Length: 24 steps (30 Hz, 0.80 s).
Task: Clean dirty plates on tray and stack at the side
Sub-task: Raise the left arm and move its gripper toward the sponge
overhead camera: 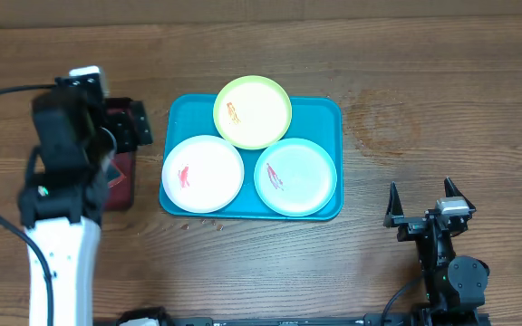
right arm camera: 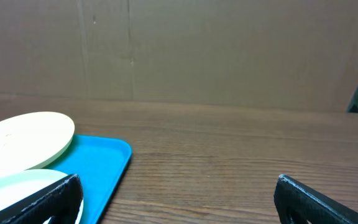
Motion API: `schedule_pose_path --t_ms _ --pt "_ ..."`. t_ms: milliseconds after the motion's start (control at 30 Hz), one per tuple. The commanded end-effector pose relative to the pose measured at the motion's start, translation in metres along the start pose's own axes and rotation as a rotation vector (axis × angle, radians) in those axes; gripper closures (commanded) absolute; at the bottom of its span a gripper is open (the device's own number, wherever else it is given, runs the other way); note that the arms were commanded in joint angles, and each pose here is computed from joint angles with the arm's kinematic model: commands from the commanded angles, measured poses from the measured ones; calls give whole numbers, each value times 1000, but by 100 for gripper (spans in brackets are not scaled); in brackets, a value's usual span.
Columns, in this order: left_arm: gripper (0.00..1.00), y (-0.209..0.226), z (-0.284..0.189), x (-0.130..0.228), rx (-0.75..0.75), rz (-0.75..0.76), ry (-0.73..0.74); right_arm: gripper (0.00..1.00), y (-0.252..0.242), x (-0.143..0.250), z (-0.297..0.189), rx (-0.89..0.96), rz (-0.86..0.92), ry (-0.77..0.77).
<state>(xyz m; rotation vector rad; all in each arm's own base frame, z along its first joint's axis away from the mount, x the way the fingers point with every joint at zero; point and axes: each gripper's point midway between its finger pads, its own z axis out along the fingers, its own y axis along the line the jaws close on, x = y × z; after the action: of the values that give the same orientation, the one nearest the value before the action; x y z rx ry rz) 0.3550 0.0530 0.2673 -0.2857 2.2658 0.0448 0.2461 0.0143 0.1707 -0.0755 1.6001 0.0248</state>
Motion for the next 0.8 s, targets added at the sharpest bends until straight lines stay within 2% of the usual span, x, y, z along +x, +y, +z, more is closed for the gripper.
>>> schedule_pose_path --t_ms 0,133,233,367,467,633,767 --pt "0 12 5 -9 -31 -67 51 0 0 1 0 -2 0 -7" --pt "0 17 12 -8 -57 -56 66 0 0 1 0 -2 0 -7" --pt "0 34 14 -18 -154 -72 22 0 0 1 0 -2 0 -7" --pt "0 68 15 -29 -330 -249 -55 0 0 1 0 -2 0 -7" --pt "0 73 27 -26 -307 -295 -31 0 0 1 0 -2 0 -7" --pt "0 76 49 -8 -206 -353 119 0 0 1 0 -2 0 -7" --pt "0 89 65 3 -223 -380 178 0 0 1 0 -2 0 -7"
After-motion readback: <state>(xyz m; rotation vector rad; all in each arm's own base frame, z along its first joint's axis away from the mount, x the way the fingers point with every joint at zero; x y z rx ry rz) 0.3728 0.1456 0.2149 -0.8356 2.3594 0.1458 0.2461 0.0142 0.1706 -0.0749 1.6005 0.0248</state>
